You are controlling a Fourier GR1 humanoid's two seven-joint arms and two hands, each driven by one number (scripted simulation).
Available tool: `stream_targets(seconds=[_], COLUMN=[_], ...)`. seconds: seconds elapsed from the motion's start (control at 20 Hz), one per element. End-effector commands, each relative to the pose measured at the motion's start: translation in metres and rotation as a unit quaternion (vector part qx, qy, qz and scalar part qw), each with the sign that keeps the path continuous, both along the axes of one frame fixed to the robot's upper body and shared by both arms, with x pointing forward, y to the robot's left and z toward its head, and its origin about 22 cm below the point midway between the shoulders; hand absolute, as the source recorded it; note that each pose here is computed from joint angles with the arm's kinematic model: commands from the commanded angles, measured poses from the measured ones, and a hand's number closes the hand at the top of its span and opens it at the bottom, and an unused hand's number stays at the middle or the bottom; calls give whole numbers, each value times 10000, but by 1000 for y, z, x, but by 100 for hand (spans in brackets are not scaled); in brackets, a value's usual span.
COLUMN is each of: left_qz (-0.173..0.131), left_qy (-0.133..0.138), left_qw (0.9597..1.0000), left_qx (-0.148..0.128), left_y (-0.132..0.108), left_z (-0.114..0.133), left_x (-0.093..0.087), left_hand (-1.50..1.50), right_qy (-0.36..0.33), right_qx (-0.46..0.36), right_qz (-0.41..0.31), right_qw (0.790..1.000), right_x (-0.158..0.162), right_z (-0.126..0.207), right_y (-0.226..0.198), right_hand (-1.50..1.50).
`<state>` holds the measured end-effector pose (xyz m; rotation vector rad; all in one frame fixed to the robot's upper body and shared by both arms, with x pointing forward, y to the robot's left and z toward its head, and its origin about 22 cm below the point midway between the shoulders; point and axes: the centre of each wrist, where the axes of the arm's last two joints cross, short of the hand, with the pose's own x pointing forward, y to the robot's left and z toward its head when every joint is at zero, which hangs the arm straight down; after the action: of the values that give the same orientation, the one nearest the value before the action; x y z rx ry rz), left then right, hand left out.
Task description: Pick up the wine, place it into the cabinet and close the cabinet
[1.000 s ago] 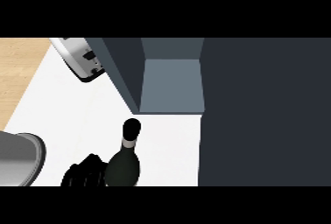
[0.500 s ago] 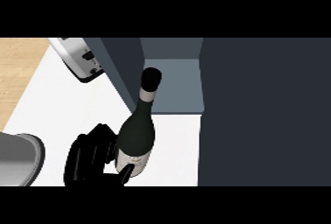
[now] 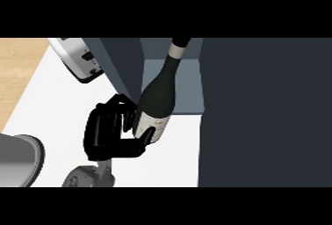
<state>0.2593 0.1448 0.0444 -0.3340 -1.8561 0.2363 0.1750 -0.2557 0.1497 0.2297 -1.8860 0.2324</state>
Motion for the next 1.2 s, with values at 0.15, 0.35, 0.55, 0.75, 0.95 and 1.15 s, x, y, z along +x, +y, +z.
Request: stream_targets(seconds=[0.15, 0.35, 0.55, 0.75, 0.95, 1.15], left_qz=[69, 64, 212, 121, 312, 430], left_qy=[15, 235, 262, 453, 590, 618], left_qw=[9988, 9958, 9945, 9956, 9944, 9933], left_qx=[489, 880, 991, 812, 814, 873], left_y=[-37, -56, -78, -67, -58, -61], left_z=[3, -6, -4, -25, -40, -64], left_x=[22, 37, 42, 31, 52, 37], left_hand=[150, 150, 150, 150, 150, 150], right_qy=[-79, -95, -9, -6, -93, -126], right_qx=[8, -47, -53, -81, 38, -84], right_qz=[-57, 20, 16, 84, 50, -7], right_qw=[10000, 9999, 10000, 9999, 9999, 9999], right_x=[19, 4, -1, -5, -7, 1], right_z=[-7, 11, -1, -1, 3, 2], right_y=[0, -4, -4, -5, -6, -6], right_hand=[-150, -150, -150, -150, -150, -150])
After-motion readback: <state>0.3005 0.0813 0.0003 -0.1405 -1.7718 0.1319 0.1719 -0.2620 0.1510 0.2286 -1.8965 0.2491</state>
